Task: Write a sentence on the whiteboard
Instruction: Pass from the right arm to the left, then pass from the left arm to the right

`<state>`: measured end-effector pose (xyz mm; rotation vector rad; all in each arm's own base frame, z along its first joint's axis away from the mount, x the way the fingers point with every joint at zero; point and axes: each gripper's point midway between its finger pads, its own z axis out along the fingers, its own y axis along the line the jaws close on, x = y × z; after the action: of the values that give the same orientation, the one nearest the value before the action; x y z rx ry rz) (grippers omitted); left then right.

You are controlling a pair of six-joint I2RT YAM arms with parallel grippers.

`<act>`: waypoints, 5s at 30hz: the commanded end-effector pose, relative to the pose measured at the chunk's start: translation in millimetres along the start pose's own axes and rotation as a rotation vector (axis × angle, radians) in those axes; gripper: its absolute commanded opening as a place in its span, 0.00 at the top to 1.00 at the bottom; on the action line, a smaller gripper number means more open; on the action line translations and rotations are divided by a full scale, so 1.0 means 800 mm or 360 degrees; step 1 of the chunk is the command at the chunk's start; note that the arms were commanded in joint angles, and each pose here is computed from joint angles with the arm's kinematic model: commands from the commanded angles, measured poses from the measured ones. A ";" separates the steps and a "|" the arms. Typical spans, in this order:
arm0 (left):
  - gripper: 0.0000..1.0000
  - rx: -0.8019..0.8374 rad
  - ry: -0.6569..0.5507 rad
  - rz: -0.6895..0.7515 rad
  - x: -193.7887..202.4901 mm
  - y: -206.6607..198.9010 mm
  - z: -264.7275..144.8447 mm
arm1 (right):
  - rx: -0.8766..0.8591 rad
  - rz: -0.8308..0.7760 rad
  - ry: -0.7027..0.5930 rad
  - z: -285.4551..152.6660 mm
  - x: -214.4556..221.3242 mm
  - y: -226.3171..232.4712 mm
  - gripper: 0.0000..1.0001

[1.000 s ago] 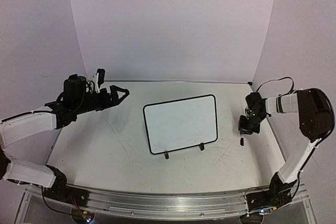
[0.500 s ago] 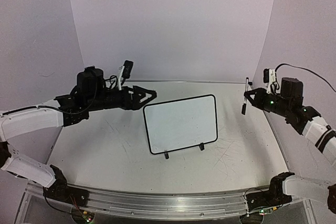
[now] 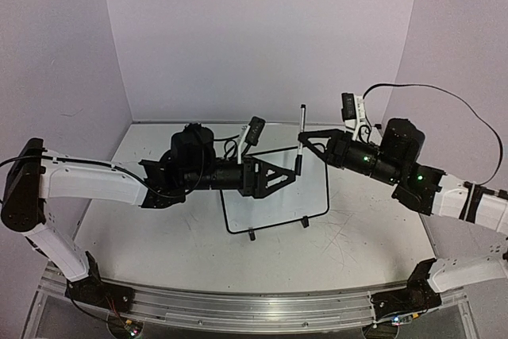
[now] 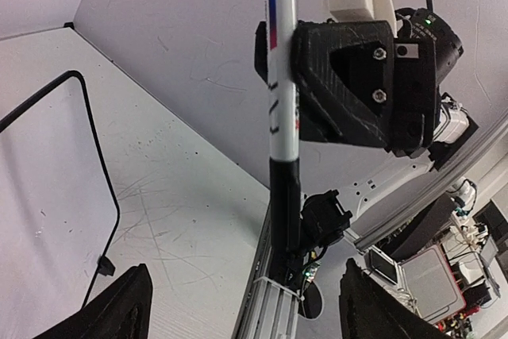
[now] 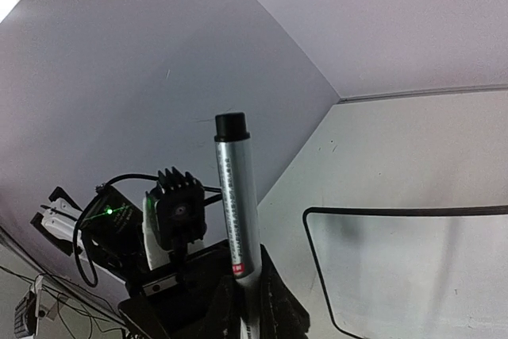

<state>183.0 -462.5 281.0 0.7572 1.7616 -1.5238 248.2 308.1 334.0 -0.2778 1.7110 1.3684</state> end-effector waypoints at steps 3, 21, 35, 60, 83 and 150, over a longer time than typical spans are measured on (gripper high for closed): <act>0.30 0.0220 -0.0200 0.0023 -0.055 -0.049 -0.006 | -0.0215 -0.0032 -0.0180 0.020 -0.034 0.064 1.00; 0.99 0.0011 -0.0082 0.0580 -0.038 -0.033 -0.036 | 0.0224 -0.0293 0.0135 0.013 -0.016 0.032 0.36; 1.00 -0.0266 0.0033 0.0860 -0.043 -0.007 -0.047 | 0.0233 -0.0749 0.0355 -0.003 -0.007 0.038 0.13; 1.00 -0.0239 0.0028 0.0822 -0.042 -0.011 -0.050 | -0.0212 -0.0312 0.0651 0.057 0.058 0.066 0.68; 1.00 -0.0217 0.0066 0.0845 -0.033 -0.011 -0.051 | -0.0274 -0.0380 0.0698 0.052 0.063 0.073 0.72; 1.00 -0.0246 0.0306 0.0899 -0.006 0.003 -0.048 | -0.0266 -0.0346 0.0886 0.034 0.086 0.035 0.84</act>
<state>179.4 -418.2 260.7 1.2416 1.6527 -0.9490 206.9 365.3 294.1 -0.9731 1.9723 1.3378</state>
